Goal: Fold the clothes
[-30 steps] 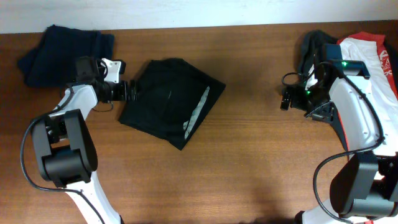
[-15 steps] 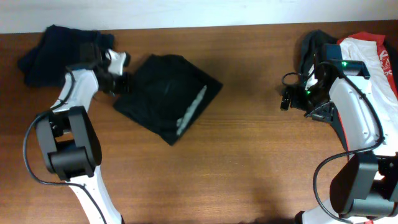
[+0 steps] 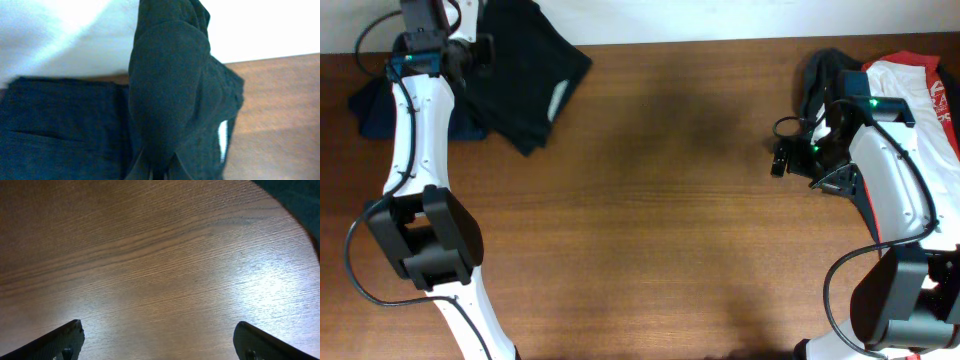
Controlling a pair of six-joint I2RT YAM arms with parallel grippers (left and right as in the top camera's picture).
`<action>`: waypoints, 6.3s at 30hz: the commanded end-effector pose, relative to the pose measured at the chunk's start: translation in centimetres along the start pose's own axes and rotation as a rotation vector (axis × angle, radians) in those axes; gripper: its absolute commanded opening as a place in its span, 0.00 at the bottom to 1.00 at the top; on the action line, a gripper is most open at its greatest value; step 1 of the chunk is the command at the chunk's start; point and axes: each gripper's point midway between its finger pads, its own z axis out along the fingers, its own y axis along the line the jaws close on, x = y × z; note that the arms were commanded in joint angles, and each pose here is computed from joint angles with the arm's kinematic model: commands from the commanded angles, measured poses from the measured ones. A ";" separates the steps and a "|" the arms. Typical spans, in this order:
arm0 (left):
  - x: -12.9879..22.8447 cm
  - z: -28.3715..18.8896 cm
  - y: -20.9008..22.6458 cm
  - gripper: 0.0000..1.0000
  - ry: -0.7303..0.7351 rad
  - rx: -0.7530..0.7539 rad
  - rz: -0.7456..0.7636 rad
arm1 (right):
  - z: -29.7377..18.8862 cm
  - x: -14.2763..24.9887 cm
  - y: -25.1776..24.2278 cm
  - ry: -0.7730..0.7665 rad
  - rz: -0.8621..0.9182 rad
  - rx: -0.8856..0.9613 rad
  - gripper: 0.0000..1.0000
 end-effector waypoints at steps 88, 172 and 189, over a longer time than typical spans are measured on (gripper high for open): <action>15.7 -0.7 7.5 0.41 0.528 -0.213 -0.424 | -1.0 -0.6 -0.2 -0.038 0.010 0.007 0.99; 12.0 -36.5 -18.8 0.99 0.381 0.549 -0.125 | -1.0 -0.6 -0.2 -0.038 0.010 0.007 0.99; 24.0 -30.3 -17.8 0.99 -0.430 0.340 0.244 | -1.0 -0.6 -0.2 -0.038 0.010 0.007 0.99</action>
